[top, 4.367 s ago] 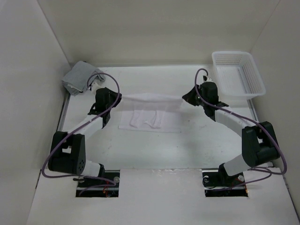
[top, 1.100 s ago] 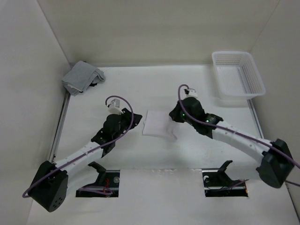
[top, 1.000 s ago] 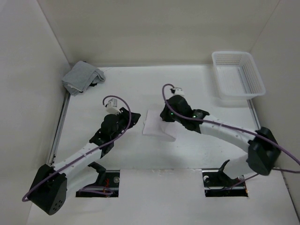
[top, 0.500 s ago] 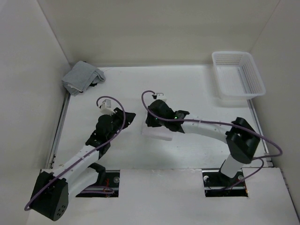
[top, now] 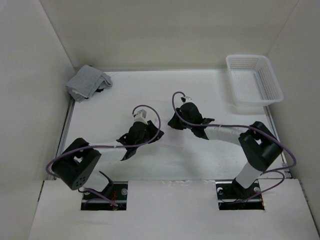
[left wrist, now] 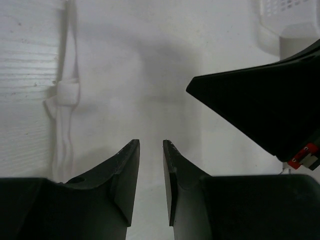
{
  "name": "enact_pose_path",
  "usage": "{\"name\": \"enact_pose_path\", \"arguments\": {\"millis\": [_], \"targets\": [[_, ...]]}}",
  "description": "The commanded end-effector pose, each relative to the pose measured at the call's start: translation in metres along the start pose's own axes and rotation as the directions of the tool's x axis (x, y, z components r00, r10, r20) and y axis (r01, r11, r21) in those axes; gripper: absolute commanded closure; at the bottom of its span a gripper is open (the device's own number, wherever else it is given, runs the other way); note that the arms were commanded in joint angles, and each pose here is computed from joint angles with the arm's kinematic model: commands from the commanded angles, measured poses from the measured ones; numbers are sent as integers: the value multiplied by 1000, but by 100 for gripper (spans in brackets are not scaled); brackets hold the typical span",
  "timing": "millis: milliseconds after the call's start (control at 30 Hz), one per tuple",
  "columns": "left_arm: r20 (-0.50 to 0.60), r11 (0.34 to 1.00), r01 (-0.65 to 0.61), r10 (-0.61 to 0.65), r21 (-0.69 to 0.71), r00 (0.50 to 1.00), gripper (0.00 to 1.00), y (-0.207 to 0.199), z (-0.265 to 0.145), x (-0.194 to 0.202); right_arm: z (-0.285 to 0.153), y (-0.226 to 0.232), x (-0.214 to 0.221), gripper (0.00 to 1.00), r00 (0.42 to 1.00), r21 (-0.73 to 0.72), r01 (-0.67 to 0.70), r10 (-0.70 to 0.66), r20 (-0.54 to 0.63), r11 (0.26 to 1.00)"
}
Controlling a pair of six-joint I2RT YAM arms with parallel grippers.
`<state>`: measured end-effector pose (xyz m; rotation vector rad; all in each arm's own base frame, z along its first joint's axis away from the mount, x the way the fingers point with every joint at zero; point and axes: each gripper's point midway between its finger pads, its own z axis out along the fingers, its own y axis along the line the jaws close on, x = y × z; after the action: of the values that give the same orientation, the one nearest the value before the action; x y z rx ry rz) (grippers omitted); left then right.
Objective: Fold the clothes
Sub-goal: Fold the tank top
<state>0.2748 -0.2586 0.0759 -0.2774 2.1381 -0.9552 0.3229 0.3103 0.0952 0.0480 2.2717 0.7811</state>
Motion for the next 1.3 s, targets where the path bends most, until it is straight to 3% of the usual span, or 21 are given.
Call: {"name": "enact_pose_path", "arguments": {"millis": [0,233,600,767,933,1100,1267], "targets": [[48,1000,10,-11,28,999,77,-3,9,-7,21,32,-16,93,999,-174,-35,39,17,984],[-8,998,53,-53,-38,999,77,33,1,24,69,19,-28,93,986,-209,-163,167,0,964],[33,998,61,-62,15,998,76,19,-22,9,100,12,-65,93,958,-215,-266,283,50,940],[141,999,6,-12,42,990,70,-6,-40,-33,60,39,-108,91,952,-310,-216,270,142,926],[257,997,-44,58,-60,965,67,4,-56,-73,-6,50,-126,84,944,-358,-134,229,238,924],[302,982,-27,84,-188,949,63,39,-70,-99,-65,12,-119,63,908,-263,-80,179,380,961],[309,966,10,73,-259,948,58,61,-76,-113,-115,-48,-105,45,839,-141,-124,179,513,982]]}}
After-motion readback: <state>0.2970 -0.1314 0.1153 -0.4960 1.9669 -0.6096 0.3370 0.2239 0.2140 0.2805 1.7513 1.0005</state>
